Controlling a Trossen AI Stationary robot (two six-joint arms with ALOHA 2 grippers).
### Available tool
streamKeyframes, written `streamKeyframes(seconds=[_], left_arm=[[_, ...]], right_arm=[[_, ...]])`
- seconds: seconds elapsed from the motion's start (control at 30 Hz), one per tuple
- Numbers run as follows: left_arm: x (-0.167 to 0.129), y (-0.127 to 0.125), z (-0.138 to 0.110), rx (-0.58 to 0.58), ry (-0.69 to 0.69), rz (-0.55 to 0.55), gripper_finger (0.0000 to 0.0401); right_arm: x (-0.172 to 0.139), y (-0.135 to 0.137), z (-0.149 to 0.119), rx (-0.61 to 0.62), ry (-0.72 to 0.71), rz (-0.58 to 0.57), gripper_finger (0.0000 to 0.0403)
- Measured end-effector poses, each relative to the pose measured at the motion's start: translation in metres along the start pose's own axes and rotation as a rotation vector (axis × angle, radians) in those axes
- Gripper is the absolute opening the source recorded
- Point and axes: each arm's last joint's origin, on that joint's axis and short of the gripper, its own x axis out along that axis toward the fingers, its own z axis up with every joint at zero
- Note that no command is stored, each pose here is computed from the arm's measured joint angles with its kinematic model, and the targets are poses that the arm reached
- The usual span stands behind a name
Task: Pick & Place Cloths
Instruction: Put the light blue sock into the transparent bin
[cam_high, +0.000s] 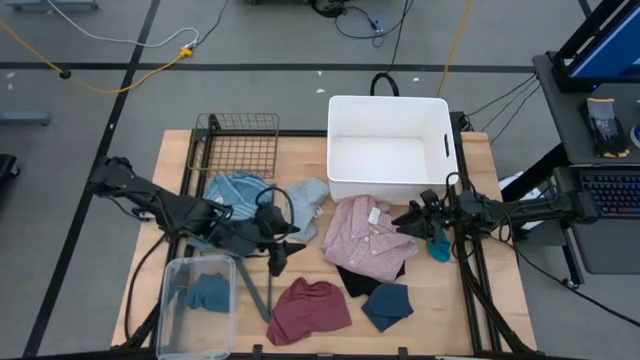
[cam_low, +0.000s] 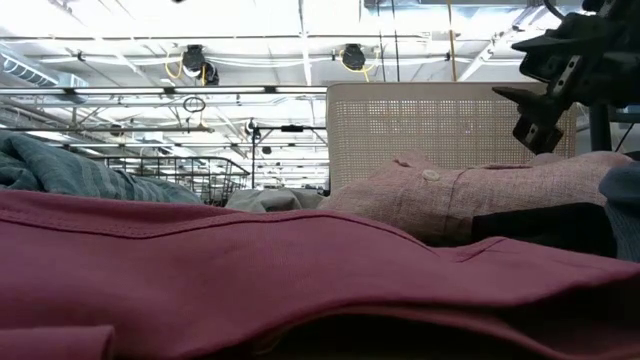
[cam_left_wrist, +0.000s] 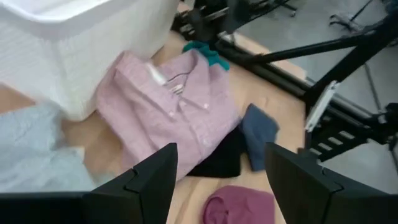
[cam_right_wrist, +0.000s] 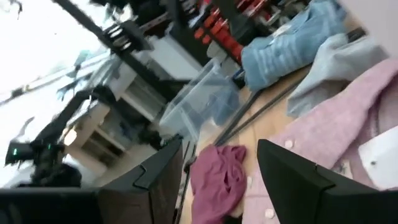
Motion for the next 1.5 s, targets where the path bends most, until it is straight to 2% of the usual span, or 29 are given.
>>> streamKeyframes(seconds=[0.17,0.47,0.67,0.9,1.07,1.27,1.5], left_arm=[[0.000,0.000,0.000,-0.015,-0.001,0.000,0.0241],[0.001,0.001,-0.001,-0.004,-0.001,0.001,0.0241],[0.000,0.001,-0.001,0.022,-0.001,0.001,0.0241],[0.002,0.004,0.002,0.087,-0.008,0.017,0.0241],[0.006,0.012,0.009,0.127,-0.016,0.043,0.0241],[0.011,0.020,0.015,0.175,0.009,0.024,0.0241],[0.007,0.027,0.017,0.219,0.031,0.043,0.0241]], right_arm=[[0.003,0.017,0.013,-0.006,0.087,0.009,0.0191],[-0.004,0.052,0.031,0.035,0.417,-0.232,0.0178],[-0.009,0.068,0.037,0.137,0.560,-0.352,0.0173],[-0.014,0.074,0.035,0.340,0.698,-0.569,0.0145],[-0.014,0.077,0.030,0.402,0.780,-0.682,0.0112],[-0.017,0.083,0.032,0.459,0.838,-0.815,0.0069],[-0.021,0.089,0.037,0.484,0.818,-0.946,0.0017]])
